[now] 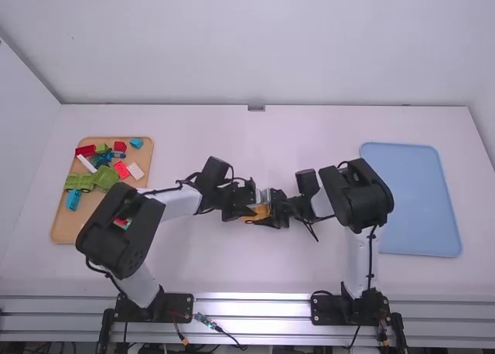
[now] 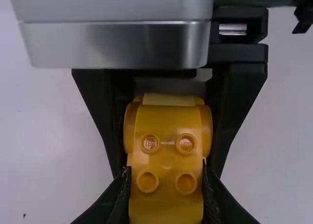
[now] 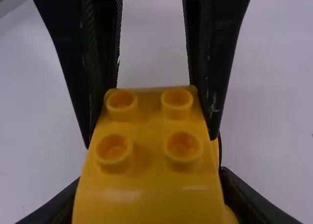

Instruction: Assemble lego blocks to make yellow taxi

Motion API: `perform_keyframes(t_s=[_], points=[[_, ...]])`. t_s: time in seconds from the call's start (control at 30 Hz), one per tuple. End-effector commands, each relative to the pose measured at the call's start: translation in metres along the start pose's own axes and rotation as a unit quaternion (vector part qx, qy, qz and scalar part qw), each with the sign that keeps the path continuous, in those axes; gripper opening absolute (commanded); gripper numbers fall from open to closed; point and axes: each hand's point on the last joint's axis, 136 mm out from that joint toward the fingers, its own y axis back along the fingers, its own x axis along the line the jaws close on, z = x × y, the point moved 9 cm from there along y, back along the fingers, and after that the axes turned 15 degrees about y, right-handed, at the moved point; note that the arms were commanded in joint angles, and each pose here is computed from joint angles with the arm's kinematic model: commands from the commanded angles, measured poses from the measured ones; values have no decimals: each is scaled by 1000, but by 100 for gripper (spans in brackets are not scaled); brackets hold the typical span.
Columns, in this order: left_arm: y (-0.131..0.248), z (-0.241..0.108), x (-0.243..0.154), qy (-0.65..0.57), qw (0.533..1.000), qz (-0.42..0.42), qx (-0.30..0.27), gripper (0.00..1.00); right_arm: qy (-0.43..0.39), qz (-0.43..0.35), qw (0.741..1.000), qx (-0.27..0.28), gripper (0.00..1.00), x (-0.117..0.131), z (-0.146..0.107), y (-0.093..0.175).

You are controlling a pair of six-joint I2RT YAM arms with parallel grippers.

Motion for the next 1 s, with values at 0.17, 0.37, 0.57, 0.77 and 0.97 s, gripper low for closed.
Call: perform_keyframes(t_s=[0.17, 0.37, 0.57, 0.77, 0.97], points=[[-15, -24, -11, 29, 998, 0, 64, 2, -9, -6, 1000, 10, 47, -3, -4, -1], [-12, -21, -5, 46, 997, 8, 58, 4, -10, -6, 1000, 12, 48, -3, -5, 0], [-12, -15, -5, 45, 997, 4, 61, 19, -10, -6, 1000, 11, 48, -3, -5, 0], [-11, -14, -4, 49, 997, 6, 59, 45, -14, -6, 1000, 12, 48, -3, -5, 0], [-11, -10, -2, 51, 998, 9, 47, 63, -14, -6, 1000, 12, 48, -3, -5, 0]])
